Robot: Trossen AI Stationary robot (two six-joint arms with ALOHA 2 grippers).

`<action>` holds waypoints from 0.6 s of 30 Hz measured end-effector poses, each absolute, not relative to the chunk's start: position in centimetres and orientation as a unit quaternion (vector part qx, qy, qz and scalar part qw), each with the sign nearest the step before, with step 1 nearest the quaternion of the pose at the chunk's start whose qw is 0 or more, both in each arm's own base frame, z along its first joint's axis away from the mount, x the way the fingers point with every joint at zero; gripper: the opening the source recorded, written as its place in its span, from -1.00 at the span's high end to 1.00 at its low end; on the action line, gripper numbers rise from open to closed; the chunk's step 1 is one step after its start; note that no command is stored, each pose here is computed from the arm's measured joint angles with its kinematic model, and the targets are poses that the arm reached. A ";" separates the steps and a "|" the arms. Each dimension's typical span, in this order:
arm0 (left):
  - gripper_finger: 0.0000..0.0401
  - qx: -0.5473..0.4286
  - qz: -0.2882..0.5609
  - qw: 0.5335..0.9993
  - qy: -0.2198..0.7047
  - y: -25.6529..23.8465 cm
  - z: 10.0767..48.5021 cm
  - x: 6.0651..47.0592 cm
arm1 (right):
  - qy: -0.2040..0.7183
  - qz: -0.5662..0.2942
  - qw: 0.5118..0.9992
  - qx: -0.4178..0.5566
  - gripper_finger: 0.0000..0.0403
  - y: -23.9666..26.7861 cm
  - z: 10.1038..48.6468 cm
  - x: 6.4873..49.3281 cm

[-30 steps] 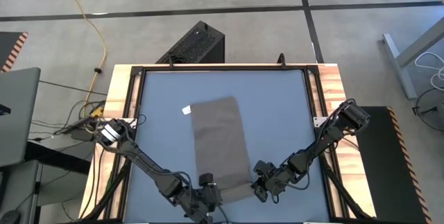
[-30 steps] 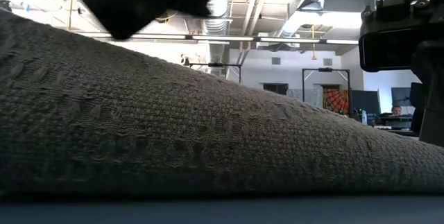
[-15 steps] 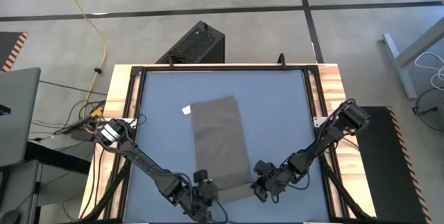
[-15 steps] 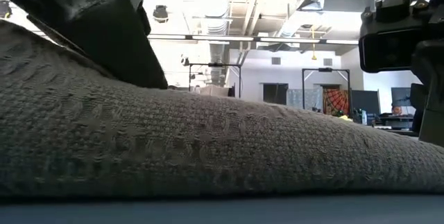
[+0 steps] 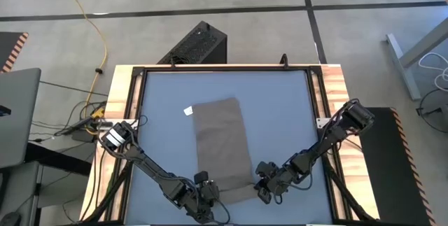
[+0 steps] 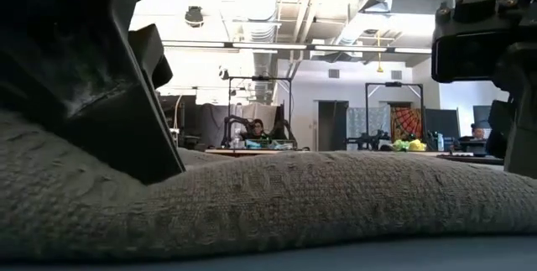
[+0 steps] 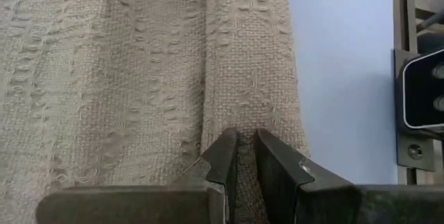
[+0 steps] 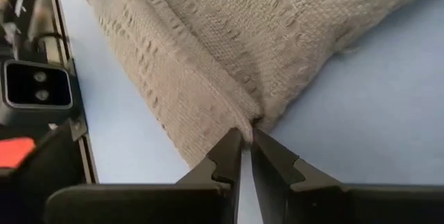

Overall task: Roll towel into tight, uniform cylinder
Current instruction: Roll the gray towel

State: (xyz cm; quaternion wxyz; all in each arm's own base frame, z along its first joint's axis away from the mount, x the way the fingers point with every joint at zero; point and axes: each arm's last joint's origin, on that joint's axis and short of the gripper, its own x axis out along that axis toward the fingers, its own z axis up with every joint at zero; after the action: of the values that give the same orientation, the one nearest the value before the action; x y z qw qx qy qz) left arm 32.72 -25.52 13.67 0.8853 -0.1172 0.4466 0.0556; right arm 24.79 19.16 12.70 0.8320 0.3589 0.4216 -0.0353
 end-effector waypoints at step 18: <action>0.79 -0.108 0.056 0.882 0.456 -25.0 13.6 33.0 | 0.247 0.184 0.948 0.073 0.68 22.3 18.5 22.7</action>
State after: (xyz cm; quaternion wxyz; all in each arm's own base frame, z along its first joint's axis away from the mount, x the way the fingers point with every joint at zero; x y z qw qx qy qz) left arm 32.98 -24.97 13.59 0.8818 -0.1081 0.4557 0.0556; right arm 22.74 22.30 18.51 0.9485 0.0728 0.2471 0.1843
